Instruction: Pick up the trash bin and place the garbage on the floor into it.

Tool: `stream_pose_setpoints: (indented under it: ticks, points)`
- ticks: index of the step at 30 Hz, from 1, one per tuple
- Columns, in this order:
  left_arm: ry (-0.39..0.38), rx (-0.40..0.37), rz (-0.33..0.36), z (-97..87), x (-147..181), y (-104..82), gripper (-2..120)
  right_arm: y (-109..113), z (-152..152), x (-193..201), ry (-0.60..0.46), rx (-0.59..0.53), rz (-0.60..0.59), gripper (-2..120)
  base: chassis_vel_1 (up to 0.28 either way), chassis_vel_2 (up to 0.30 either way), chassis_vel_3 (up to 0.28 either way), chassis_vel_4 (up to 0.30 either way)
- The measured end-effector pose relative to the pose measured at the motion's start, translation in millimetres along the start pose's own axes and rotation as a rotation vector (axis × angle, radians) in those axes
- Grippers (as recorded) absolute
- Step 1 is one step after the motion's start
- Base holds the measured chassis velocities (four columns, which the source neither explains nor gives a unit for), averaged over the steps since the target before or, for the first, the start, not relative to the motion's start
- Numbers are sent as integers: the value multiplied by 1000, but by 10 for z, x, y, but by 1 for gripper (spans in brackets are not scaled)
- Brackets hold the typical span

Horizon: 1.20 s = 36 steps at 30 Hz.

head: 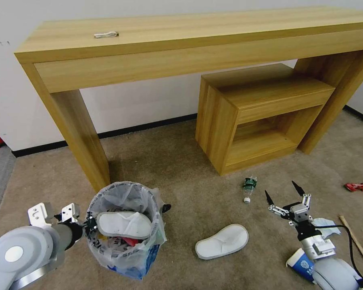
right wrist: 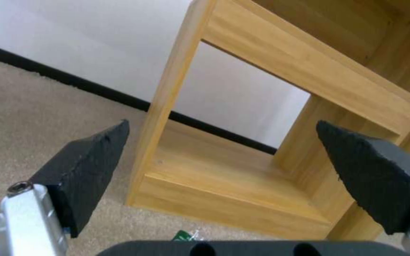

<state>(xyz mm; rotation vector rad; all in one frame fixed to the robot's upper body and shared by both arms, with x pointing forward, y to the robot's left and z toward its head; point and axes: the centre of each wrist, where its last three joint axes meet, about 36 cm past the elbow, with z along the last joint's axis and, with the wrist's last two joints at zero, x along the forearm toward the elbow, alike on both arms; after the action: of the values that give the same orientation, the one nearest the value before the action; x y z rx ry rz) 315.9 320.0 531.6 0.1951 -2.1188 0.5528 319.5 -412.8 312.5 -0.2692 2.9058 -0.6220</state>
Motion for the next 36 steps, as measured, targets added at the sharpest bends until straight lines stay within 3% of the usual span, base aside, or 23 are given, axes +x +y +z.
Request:
stream_pose_setpoints:
  ticks: [10,22,28,36]
  points:
    - [32,-18,-14,50,82,-49,0,-130,-65,-61,4,16,-10,100,0,0,0,0]
    - [42,-46,-3,52,138,-102,0,-125,-36,-31,9,23,-22,100,0,0,0,0]
    - [42,-52,-8,23,121,-91,0,-193,-27,-53,0,44,-74,100,0,0,0,0]
    - [48,-54,-8,10,100,-82,0,-465,-32,-165,-25,116,-236,100,0,0,0,0]
